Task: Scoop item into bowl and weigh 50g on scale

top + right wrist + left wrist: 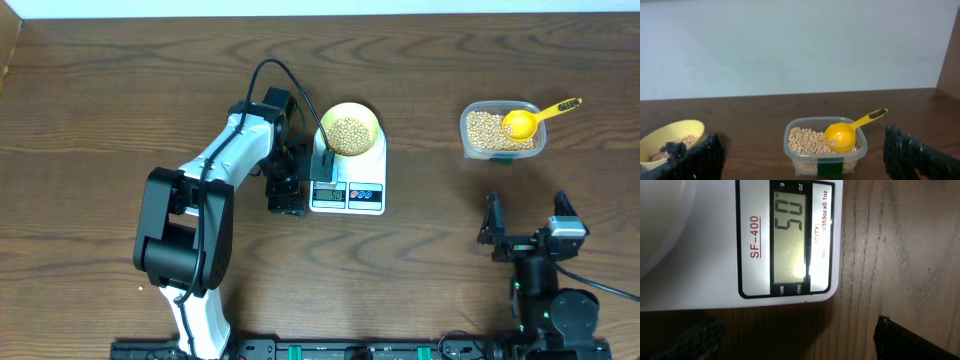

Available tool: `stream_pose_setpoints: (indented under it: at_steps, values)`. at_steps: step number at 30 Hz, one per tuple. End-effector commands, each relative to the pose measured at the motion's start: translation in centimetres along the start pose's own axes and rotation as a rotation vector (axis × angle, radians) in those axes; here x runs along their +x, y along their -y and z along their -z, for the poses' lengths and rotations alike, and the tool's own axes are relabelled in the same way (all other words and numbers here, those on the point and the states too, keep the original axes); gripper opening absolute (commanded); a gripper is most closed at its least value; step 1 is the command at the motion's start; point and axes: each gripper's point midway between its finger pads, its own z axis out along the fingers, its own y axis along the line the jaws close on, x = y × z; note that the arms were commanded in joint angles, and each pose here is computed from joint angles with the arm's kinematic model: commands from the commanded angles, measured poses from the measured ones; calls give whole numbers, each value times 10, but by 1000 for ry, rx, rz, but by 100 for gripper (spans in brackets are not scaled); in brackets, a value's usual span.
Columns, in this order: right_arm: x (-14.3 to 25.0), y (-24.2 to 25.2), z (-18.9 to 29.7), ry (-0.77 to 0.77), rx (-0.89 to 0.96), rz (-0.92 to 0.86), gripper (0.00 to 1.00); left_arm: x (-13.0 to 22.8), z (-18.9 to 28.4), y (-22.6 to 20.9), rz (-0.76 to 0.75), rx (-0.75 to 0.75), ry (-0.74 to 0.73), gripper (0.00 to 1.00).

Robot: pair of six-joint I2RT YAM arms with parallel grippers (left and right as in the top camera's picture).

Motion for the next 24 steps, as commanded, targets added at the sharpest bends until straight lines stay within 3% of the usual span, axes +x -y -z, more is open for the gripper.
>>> stream_pose_setpoints:
  at_steps: [1, 4, 24]
  values:
    - [29, 4, -5, -36, 31, -11, 99, 4, -6, 3, 11, 25, -3, 97]
    - [54, 3, -5, -105, 24, -9, 99, 4, -6, 3, 11, 25, -4, 98]
    - [56, 6, -5, -115, 7, -20, 99, 4, -6, 3, 11, 25, -4, 98]
